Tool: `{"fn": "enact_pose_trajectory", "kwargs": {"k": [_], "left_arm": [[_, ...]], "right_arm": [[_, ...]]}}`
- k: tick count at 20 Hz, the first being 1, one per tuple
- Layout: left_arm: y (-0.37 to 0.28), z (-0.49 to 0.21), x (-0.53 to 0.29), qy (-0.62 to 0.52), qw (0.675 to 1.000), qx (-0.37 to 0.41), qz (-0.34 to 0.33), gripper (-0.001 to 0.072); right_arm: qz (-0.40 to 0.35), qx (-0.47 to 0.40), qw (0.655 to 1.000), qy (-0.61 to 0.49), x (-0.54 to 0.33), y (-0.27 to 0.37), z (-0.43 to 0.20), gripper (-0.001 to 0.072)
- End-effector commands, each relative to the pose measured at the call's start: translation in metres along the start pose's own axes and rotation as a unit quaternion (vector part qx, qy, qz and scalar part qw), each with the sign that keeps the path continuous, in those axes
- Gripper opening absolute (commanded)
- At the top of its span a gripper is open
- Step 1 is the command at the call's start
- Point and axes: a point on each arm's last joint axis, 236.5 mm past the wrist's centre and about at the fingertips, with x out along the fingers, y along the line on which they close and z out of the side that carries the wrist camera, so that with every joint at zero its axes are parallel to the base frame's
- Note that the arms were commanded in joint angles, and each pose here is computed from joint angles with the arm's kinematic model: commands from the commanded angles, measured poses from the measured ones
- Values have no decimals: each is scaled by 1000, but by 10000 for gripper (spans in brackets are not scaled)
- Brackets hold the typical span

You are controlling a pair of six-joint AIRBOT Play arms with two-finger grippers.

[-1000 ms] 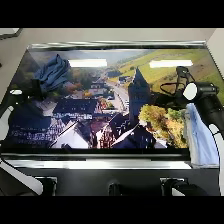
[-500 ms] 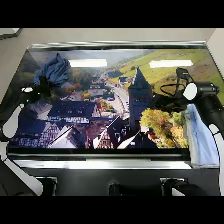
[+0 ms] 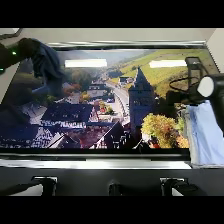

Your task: Fold the shirts.

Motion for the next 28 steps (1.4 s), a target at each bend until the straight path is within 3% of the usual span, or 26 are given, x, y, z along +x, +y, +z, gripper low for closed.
{"fn": "enact_pose_trajectory", "kwargs": {"k": [1,7,10,11,12,13,15,18,21,24,28], "left_arm": [[-96,-45,-71,106,988,107,-43,22],[-249,-234,-56,273,934,111,-201,23],[-291,-348,-34,358,903,102,-215,26],[-296,-375,-29,385,892,104,-212,146],[-297,-394,-28,414,880,105,-208,588],[-293,-397,-29,438,871,102,-199,710],[-258,-373,-28,464,860,136,-165,709],[-149,-304,-27,465,868,170,-42,708],[-47,-276,-50,477,874,73,56,709],[-1,-316,-85,516,853,-47,66,709],[22,-393,-111,548,821,-139,76,709]], "right_arm": [[-15,-5,999,-36,-40,-12,2,679],[-12,5,996,-86,-99,-20,-11,679],[-11,8,994,-110,-118,-22,-13,678],[-10,8,994,-112,-119,-23,-13,679],[-10,8,994,-111,-119,-22,-14,679],[-9,9,994,-110,-118,-22,-13,678],[5,18,995,-96,-110,-14,-15,679],[69,14,998,-5,-77,21,-36,680],[164,3,980,108,-29,74,-69,689],[266,19,947,180,-3,124,-99,690],[264,40,947,179,33,134,-115,700]]}}
